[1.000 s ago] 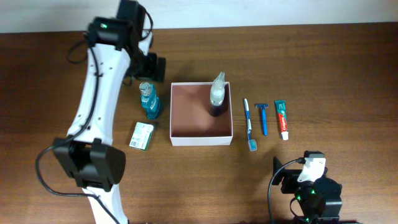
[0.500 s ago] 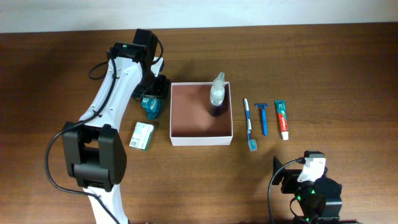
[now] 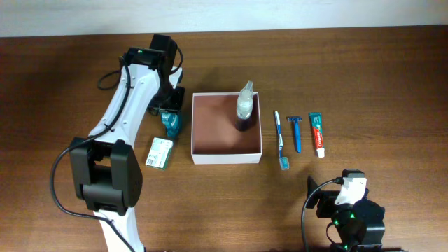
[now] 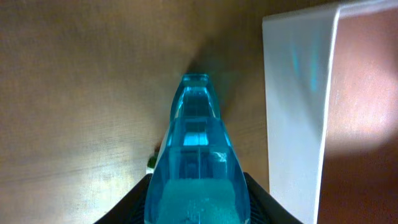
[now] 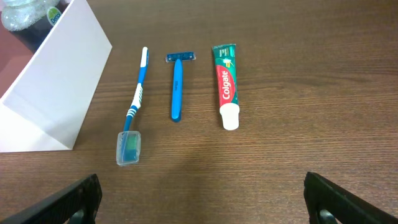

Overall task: Pack container
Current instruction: 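Grasp the blue mouthwash bottle with the left gripper, then carry the mouthwash into the box beside the soap bottle, release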

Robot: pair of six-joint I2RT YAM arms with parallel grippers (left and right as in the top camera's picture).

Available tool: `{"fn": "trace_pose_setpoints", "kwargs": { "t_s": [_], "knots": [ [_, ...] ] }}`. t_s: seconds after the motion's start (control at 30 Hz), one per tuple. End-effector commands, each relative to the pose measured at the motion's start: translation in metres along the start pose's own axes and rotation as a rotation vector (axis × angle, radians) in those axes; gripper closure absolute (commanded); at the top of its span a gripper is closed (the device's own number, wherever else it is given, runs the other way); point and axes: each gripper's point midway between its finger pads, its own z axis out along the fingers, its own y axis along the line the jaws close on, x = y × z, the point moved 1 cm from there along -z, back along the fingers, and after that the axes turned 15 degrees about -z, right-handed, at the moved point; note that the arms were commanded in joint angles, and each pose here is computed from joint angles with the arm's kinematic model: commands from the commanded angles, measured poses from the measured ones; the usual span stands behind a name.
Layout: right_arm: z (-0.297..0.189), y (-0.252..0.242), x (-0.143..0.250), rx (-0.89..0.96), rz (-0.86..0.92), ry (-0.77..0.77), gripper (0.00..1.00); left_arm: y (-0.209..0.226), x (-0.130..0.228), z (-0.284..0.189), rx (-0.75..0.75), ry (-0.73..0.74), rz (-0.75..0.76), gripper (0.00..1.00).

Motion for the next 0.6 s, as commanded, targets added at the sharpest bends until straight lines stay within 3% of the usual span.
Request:
{"fn": "trace_pose_setpoints", "kwargs": {
  "t_s": [0.0, 0.27, 0.4, 0.57],
  "knots": [
    [0.001, -0.001, 0.001, 0.007, 0.011, -0.001, 0.01, -0.001, -0.009, -0.058, 0.027, -0.111, 0.003, 0.65],
    [0.001, -0.001, 0.001, 0.007, 0.011, -0.001, 0.01, -0.036, 0.011, -0.171, 0.136, -0.283, 0.064, 0.7],
    [0.001, -0.001, 0.001, 0.007, 0.011, -0.001, 0.01, -0.065, 0.026, -0.188, 0.188, -0.313, 0.039, 0.7],
    [0.001, -0.001, 0.001, 0.007, 0.011, -0.001, 0.01, -0.102, 0.023, -0.172, 0.216, -0.324, 0.047, 0.69]
  ]
}}
